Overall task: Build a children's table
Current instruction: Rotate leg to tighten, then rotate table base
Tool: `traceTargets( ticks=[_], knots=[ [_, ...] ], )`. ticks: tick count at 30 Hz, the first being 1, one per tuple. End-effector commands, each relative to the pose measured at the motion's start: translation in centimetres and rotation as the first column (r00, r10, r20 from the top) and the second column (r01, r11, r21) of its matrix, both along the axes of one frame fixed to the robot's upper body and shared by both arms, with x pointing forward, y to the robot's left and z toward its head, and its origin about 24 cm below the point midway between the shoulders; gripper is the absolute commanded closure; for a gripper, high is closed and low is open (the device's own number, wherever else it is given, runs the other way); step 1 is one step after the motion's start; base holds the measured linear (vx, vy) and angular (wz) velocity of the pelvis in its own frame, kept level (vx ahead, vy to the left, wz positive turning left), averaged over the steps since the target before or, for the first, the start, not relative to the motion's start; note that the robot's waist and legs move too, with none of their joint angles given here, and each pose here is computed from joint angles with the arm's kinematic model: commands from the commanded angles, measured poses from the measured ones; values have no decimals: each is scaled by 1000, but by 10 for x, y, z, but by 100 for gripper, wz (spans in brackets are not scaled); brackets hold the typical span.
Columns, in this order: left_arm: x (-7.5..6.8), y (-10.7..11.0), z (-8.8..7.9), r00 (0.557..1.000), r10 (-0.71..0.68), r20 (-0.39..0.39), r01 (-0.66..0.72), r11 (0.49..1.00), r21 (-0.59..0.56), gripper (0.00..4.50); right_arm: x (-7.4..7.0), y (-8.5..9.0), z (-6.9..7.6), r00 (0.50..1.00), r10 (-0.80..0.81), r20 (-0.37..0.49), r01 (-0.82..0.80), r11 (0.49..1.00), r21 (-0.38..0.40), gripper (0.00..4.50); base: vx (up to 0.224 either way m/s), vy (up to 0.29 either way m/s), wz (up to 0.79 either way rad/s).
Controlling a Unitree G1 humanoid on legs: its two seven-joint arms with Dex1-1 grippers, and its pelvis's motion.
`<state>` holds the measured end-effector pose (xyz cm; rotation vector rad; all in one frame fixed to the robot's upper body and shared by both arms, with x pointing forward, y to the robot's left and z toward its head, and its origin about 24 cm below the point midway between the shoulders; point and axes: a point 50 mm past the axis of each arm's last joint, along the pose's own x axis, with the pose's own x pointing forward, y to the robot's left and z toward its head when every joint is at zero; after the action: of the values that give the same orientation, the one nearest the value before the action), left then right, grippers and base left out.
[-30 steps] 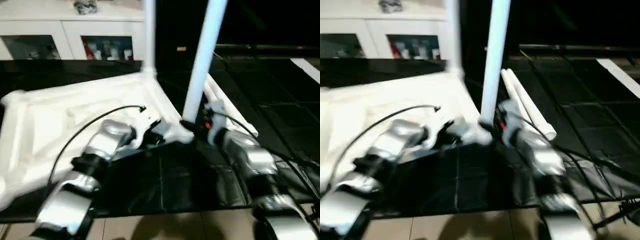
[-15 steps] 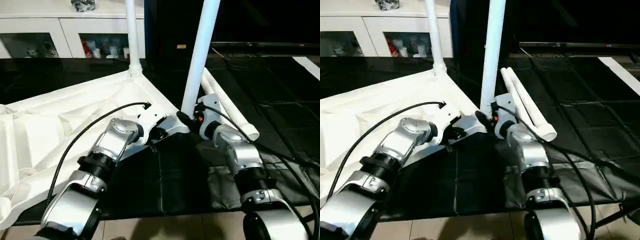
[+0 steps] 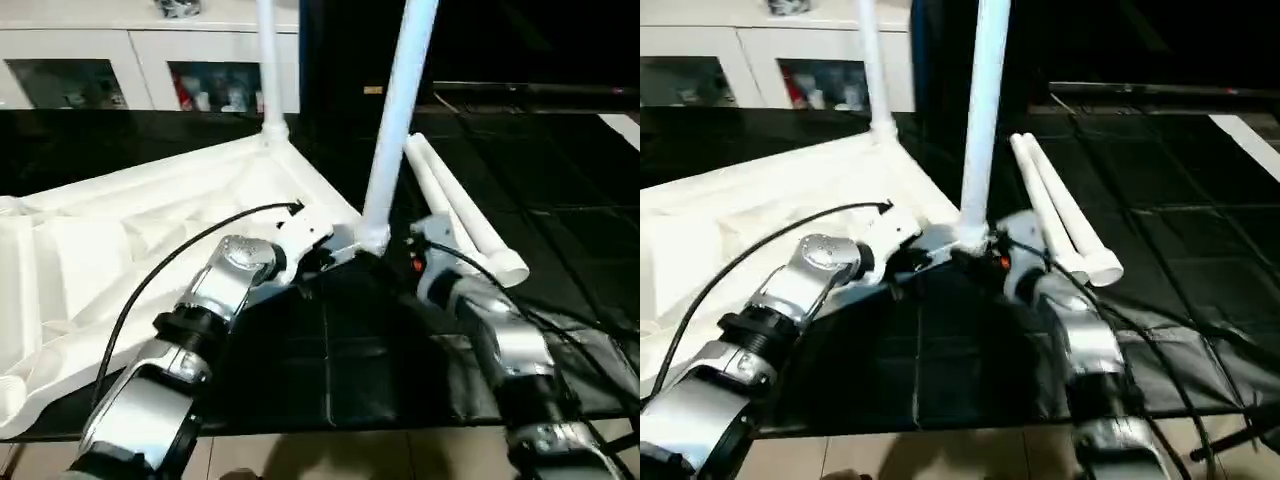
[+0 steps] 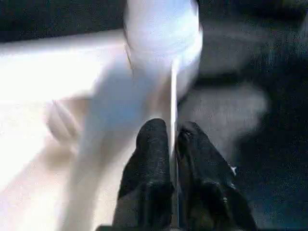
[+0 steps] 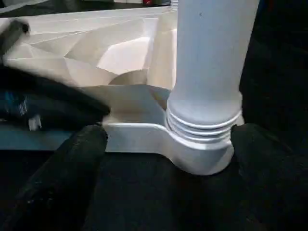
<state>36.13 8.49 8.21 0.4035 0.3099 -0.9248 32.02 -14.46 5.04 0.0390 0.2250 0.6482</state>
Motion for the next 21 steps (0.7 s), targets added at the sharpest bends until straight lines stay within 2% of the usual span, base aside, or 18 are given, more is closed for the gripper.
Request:
traceTargets(
  ticks=[1,4,7,9,10,11,12,13,14,15,16,17,18,19,21],
  knots=[
    [4,-2,18,998,-20,65,23,999,-47,372,-7,-6,8,998,52,31,-53,998,32,1,0,0,0],
    [3,1,23,997,-20,76,26,997,-77,352,-14,-7,9,995,96,38,-98,995,38,0,0,0,0],
    [15,39,39,983,154,96,-145,985,-95,352,-21,-2,1,987,158,3,-158,987,19,0,0,0,0],
    [21,75,50,954,269,134,-267,963,-32,352,-19,7,-1,987,159,4,-159,987,0,0,0,0,0],
    [21,78,50,951,276,138,-275,961,-26,352,-19,8,-1,987,159,4,-159,987,-2,0,0,0,0],
    [21,91,54,937,310,161,-316,949,10,352,-18,11,-2,987,161,7,-161,987,-12,0,0,0,0],
    [21,93,55,936,313,163,-319,947,14,352,-18,12,-2,987,161,6,-161,987,-12,0,0,0,0],
    [18,127,62,905,374,203,-401,909,115,369,-16,21,-2,985,173,-9,-173,985,-12,0,0,0,0],
    [14,148,65,881,415,226,-457,870,184,369,-15,27,-3,981,194,-17,-194,981,-8,0,0,0,0],
    [13,154,66,876,424,232,-470,859,204,388,-15,29,-3,980,200,-19,-200,980,-10,0,0,0,0],
    [9,166,68,863,441,246,-495,834,245,388,-15,33,-3,977,213,-22,-214,977,-13,0,0,0,0],
    [1,189,71,842,472,262,-537,780,321,391,-14,40,-5,971,237,-30,-238,971,-28,0,0,0,0],
    [-3,198,71,833,485,266,-552,756,351,391,-14,43,-6,969,246,-39,-247,968,-41,0,0,0,0],
    [-4,200,72,831,489,267,-556,749,360,418,-13,44,-7,968,248,-42,-250,967,-46,0,0,0,0],
    [-14,220,67,822,512,249,-568,699,435,429,-12,51,-10,963,265,-54,-269,960,-74,0,0,0,0]
  ],
)
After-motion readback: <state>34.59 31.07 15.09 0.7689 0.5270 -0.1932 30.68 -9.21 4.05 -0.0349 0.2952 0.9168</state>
